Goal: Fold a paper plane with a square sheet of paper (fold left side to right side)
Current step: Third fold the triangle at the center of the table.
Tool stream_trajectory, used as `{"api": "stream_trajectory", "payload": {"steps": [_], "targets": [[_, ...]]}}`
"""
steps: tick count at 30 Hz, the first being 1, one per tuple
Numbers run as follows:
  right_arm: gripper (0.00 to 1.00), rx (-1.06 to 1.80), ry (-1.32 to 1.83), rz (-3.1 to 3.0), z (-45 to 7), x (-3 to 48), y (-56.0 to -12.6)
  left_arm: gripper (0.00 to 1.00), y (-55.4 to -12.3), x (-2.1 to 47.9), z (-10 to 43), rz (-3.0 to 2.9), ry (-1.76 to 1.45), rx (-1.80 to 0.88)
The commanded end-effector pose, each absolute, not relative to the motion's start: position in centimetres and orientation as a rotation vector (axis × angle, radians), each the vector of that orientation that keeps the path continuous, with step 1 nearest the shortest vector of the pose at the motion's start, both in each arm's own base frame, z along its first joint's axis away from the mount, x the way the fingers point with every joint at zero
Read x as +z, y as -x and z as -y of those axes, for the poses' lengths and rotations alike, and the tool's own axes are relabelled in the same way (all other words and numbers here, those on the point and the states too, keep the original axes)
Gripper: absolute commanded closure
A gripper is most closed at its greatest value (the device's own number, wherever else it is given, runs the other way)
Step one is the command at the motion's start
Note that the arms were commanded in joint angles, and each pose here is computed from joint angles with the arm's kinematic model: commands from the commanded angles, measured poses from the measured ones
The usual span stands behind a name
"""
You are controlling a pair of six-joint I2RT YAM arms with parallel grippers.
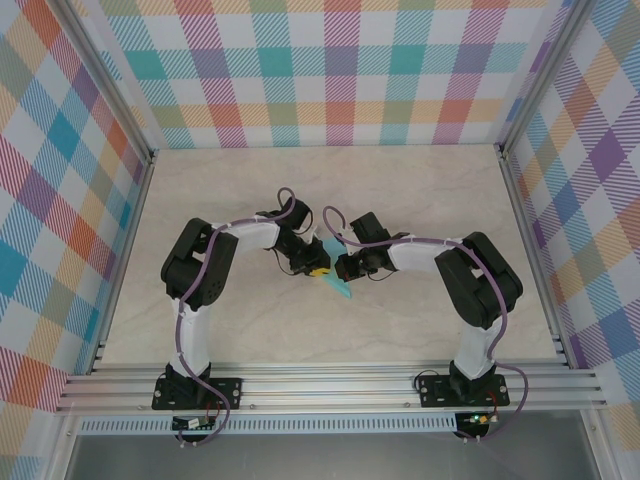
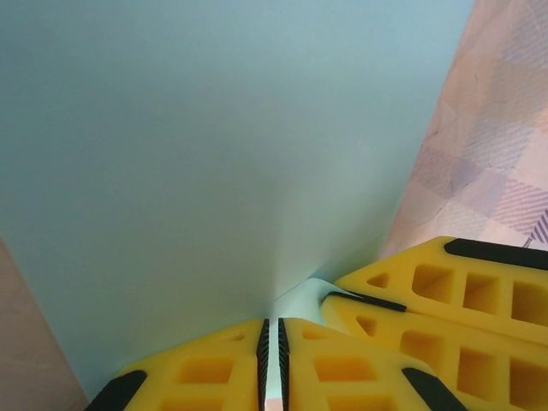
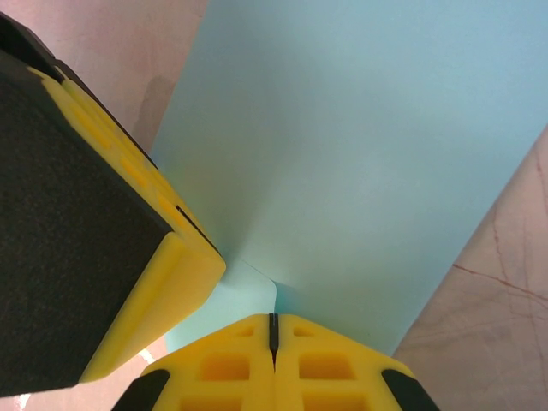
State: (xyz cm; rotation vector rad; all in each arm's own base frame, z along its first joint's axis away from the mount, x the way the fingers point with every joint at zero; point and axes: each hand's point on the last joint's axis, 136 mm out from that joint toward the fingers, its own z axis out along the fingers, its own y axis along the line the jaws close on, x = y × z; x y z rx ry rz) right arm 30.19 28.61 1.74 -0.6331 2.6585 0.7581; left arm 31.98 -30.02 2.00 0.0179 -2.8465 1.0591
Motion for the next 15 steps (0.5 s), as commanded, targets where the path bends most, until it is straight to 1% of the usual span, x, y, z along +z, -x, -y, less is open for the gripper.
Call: {"api": "stream_trajectory", "payload": {"steps": [1,6,9,13,15], "targets": [[1.00,0.737,0.606,-2.748,-27.7,0.2,-28.9,0.87,-30.4,-1.8,28.6,2.847,-0.045,0.900],[0.88,0.798,0.567,-2.677,-28.0,4.0,-30.1,0.89,-30.0,-3.4,27.9,2.846,-0.064,0.836],[0.77,0.799,0.553,-2.651,-27.6,5.8,-30.5,0.89,-29.8,-4.0,27.7,2.844,-0.069,0.814],[0.65,0.848,0.615,-2.665,-27.6,7.1,-29.1,0.89,-29.9,-4.0,27.6,2.851,-0.069,0.808],[0.63,0.914,0.650,-2.685,-27.8,7.2,-27.8,0.89,-30.0,-3.8,27.7,2.853,-0.068,0.813]]}}
